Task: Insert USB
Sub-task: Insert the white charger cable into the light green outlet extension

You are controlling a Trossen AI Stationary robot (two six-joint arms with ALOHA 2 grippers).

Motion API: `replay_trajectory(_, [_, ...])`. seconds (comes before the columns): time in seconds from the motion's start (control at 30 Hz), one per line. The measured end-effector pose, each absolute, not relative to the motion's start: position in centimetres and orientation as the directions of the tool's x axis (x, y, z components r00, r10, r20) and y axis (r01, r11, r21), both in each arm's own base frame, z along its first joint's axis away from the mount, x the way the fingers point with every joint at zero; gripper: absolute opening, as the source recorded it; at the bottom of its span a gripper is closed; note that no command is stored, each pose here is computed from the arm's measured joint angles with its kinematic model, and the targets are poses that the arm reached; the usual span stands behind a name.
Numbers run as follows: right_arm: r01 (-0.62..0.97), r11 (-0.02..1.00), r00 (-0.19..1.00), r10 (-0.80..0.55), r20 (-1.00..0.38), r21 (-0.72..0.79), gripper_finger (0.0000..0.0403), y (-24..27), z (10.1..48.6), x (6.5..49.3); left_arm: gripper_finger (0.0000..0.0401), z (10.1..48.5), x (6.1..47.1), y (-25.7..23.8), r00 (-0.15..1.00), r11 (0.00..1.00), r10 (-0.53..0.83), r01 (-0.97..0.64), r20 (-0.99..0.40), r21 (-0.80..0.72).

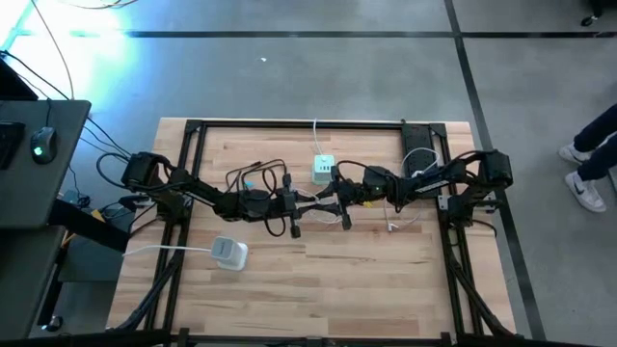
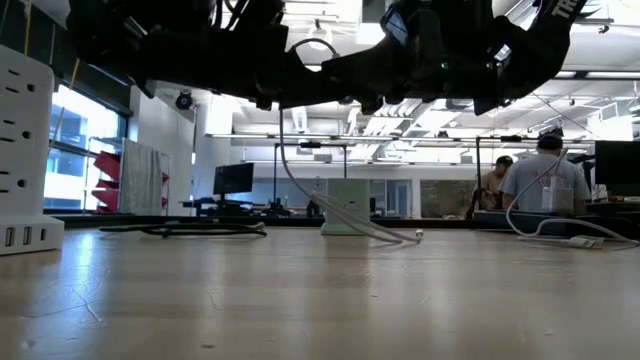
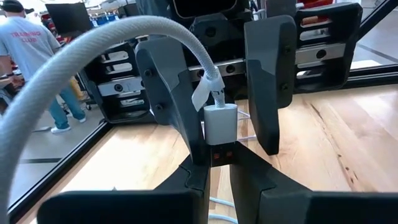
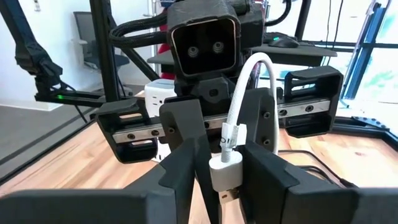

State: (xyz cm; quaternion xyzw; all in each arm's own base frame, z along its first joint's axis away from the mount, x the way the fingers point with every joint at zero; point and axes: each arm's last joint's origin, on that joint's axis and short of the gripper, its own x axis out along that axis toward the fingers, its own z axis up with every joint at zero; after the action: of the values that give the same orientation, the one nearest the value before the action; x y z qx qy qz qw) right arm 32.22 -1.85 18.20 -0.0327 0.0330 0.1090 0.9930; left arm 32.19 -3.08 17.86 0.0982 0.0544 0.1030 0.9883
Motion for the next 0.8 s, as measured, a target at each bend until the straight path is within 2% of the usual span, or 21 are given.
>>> replay_trajectory(0.5, [-0.225,0.963,0.97,0.207,-0.129,-0.151,0.0107,-1.8,19.3,31.3,0.0016,18.0,32.2,-3.2,0.979,0.967,0.186,-0.166,-0.087,0.194])
replay_trajectory(0.8, [-0.239,0.944,0.97,0.22,-0.106,-0.229,0.0107,-1.4,19.6,31.4,0.0016,18.0,32.2,-3.2,0.982,0.971,0.167,-0.148,-0.089,0.19])
